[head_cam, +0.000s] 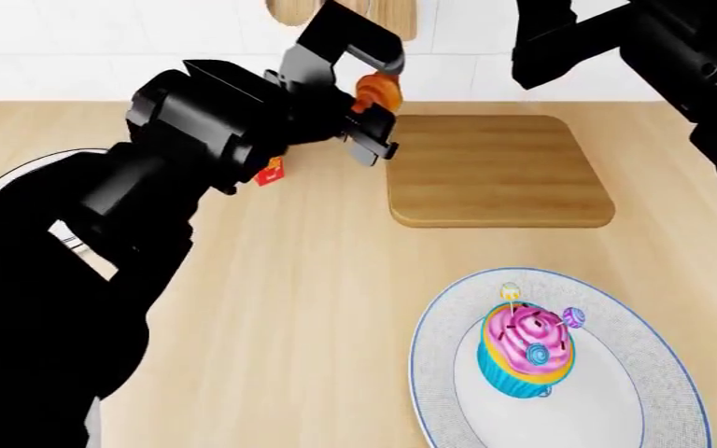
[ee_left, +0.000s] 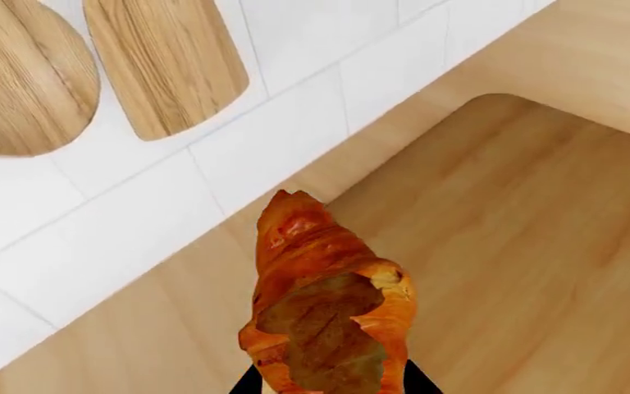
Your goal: From the different types of pastries on the counter, select a croissant and place it on the cutting board. Then retrieve a jar of jam from the cabinet and place it alongside the croissant on the cutting board.
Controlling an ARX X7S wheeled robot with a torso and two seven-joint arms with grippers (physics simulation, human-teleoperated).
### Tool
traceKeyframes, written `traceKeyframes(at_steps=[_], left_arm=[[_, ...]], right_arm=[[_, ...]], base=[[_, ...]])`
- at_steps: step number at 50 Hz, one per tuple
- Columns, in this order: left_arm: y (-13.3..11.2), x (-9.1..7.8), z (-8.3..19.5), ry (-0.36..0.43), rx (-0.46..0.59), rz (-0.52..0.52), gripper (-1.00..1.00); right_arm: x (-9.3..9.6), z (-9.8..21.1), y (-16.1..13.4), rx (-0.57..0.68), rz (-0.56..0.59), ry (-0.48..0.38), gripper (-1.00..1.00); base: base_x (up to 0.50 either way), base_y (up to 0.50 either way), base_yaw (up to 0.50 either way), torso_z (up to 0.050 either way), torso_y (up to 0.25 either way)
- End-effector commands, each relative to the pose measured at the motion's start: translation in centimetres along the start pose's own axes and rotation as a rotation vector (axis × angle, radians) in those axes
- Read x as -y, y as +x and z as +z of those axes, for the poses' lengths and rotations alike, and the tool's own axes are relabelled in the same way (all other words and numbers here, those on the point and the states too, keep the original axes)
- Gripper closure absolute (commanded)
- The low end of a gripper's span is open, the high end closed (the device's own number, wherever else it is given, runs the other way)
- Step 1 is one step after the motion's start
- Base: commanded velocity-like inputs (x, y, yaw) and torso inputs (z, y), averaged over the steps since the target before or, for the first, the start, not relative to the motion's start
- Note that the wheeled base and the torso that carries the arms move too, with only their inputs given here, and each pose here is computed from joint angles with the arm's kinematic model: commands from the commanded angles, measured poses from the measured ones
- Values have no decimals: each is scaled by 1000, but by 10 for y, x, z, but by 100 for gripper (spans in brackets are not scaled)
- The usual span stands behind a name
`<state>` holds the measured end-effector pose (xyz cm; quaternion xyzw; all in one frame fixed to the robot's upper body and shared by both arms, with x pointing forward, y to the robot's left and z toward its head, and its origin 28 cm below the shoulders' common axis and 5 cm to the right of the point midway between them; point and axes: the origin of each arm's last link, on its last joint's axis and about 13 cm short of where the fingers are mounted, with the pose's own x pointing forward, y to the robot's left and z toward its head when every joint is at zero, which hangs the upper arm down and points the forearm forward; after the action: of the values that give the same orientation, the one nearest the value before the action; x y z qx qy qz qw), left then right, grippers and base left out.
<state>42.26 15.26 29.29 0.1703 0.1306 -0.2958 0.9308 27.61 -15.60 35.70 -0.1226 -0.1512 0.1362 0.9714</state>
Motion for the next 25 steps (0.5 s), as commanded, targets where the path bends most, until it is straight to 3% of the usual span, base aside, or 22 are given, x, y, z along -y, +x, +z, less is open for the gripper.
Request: traceKeyframes(at_steps=[1, 18, 25], left_arm=[[7, 8, -5, -41, 47, 43, 100], [16, 25, -11, 9, 55, -12, 100], [16, 29, -10, 37, 45, -36, 100]], right_arm=[[1, -1, 0, 5, -4, 7, -100], [1, -2, 0, 9, -4, 16, -100], [1, -3, 0, 11, -4, 18, -100]], base=[[0, 0, 0, 0, 0], [0, 0, 0, 0, 0], [0, 0, 0, 0, -100]])
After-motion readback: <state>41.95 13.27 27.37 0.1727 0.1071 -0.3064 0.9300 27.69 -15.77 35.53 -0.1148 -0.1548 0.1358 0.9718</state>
